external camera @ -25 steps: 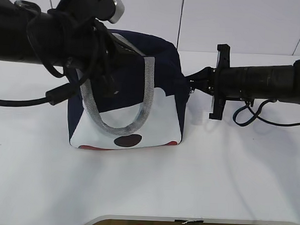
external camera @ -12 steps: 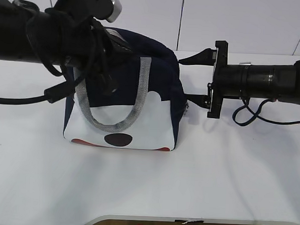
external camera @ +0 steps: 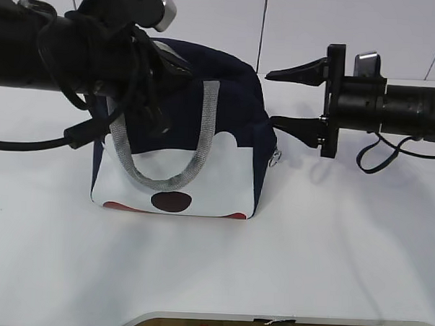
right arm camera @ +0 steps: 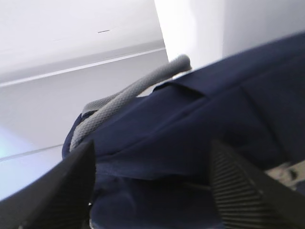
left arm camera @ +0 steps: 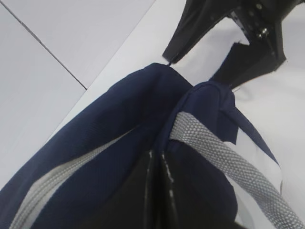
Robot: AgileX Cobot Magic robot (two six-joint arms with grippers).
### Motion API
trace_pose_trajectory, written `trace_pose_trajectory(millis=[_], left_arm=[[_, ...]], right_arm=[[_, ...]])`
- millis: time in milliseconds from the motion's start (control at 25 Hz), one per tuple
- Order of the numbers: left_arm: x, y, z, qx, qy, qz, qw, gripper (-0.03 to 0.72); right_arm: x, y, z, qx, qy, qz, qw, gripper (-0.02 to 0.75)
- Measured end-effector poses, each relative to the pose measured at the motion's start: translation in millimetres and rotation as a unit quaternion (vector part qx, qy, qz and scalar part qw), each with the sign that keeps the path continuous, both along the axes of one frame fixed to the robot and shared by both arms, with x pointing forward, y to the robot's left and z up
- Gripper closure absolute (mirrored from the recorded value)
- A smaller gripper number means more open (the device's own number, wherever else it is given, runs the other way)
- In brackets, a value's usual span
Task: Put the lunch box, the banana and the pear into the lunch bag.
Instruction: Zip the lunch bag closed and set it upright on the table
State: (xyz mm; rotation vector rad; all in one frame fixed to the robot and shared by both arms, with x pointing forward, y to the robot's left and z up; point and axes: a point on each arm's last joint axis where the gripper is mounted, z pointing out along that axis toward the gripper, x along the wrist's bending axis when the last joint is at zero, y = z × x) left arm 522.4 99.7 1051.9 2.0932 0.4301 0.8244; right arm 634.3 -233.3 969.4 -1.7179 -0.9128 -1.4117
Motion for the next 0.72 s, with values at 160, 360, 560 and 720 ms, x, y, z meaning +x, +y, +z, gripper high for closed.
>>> trace_pose_trajectory(millis=[160, 360, 560, 720], left_arm=[[0.0, 0.0, 0.0, 0.000, 0.000, 0.000, 1.000, 0.697], [0.0, 0.0, 0.0, 0.000, 0.000, 0.000, 1.000, 0.697], [0.0, 0.0, 0.0, 0.000, 0.000, 0.000, 1.000, 0.697], [0.0, 0.0, 0.0, 0.000, 0.000, 0.000, 1.000, 0.697]], right_arm=[[1.0, -16.7, -0.3, -0.058, -0.073, 0.014, 0.996, 0.153], [3.5, -22.5, 7.7, -0.203, -0.185, 0.134, 0.952, 0.156], [12.0, -34.9, 26.1, -0.373, -0.275, 0.280, 0.841, 0.158], [26.0, -41.4, 54.7, -0.438, -0.361, 0.306, 0.764, 0.159]])
